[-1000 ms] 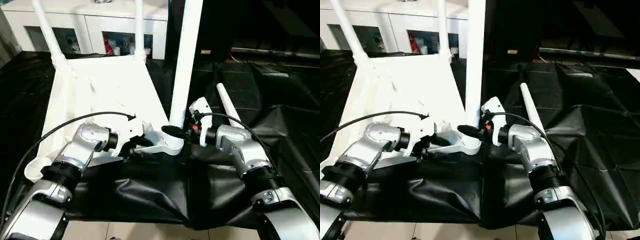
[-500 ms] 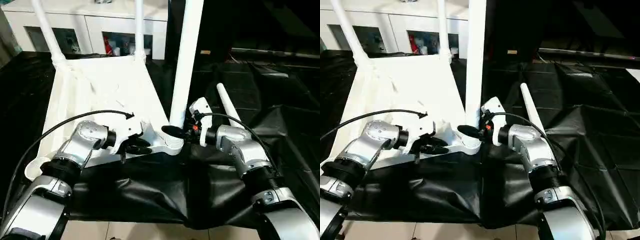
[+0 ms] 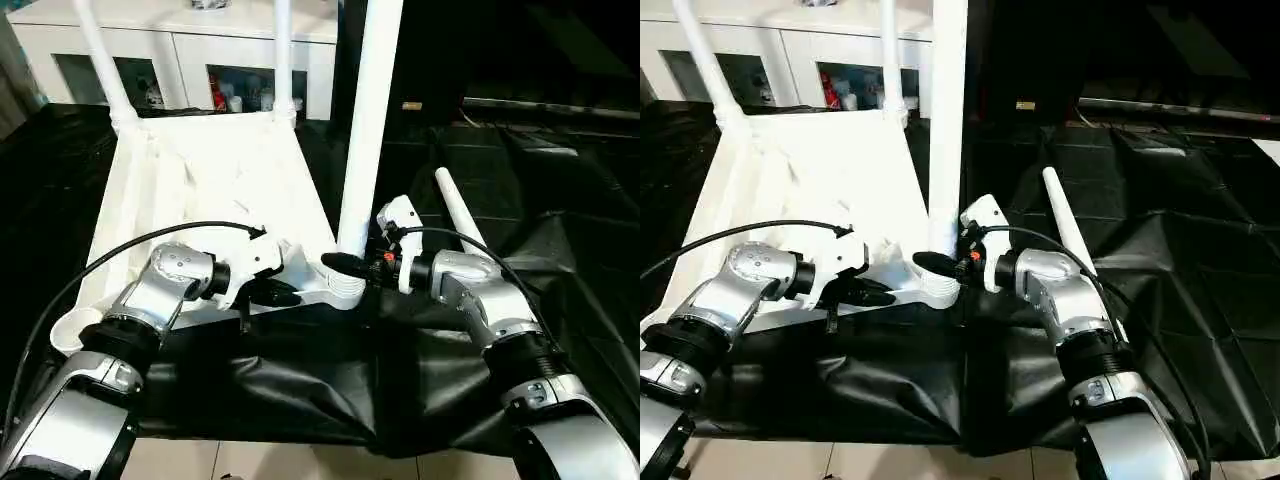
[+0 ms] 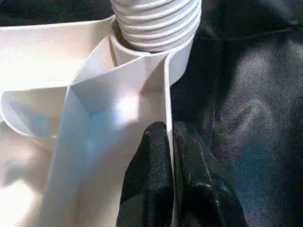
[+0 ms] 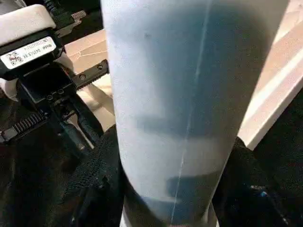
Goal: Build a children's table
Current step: Insert table leg to table base
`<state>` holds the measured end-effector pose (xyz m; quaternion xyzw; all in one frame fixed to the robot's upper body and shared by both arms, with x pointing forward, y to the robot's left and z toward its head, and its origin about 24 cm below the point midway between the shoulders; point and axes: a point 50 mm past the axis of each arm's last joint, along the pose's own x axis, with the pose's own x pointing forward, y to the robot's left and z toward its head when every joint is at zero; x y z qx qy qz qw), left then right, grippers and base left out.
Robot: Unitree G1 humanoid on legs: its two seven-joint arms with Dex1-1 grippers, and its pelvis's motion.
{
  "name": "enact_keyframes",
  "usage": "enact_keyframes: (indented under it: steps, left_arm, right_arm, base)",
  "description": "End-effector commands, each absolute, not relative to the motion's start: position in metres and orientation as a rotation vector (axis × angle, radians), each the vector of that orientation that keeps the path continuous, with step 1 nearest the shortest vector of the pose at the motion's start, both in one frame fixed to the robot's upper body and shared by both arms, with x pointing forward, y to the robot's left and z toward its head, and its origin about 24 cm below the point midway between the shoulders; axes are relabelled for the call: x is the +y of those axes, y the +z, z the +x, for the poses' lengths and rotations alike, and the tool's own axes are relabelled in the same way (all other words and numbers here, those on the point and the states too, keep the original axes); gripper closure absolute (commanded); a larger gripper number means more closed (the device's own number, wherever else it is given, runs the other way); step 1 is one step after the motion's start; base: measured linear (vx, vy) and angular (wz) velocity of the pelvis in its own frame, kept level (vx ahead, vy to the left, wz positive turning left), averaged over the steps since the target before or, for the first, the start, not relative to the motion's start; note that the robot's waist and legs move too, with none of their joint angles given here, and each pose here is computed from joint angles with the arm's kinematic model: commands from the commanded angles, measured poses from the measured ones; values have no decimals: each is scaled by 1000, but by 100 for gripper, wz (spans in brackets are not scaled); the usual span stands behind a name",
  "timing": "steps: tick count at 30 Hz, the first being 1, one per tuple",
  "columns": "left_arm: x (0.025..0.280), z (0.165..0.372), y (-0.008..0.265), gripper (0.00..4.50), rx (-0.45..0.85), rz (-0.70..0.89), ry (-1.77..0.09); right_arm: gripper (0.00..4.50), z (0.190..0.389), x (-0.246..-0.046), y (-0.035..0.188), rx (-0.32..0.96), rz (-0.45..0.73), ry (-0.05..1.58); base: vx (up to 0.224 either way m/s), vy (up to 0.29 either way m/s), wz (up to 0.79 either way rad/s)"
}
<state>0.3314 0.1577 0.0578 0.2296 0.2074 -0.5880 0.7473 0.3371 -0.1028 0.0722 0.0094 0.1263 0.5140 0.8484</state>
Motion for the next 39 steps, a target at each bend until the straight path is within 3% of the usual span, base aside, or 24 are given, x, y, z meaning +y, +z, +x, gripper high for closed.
enact_keyframes:
  steps: [1, 11, 22, 30, 39]
  left_arm:
    - [164, 332, 55, 450, 480, 501, -1262]
    - [162, 330, 54, 450, 479, 501, -1284]
    - [161, 330, 53, 450, 477, 506, -1285]
    - [161, 331, 53, 450, 473, 513, -1276]
    - [161, 333, 54, 450, 464, 526, -1260]
  right_arm:
    - [259, 339, -107, 72, 304, -13, 1088]
    - [259, 347, -109, 70, 341, -49, 1060]
    - [259, 347, -114, 61, 341, 81, 1005]
    - [259, 334, -118, 38, 313, 148, 936]
    - [259, 314, -107, 12, 246, 189, 808]
  base:
    - [0, 0, 0]
    - [0, 0, 0]
    - [0, 0, 0]
    - [0, 0, 0]
    - [0, 0, 0]
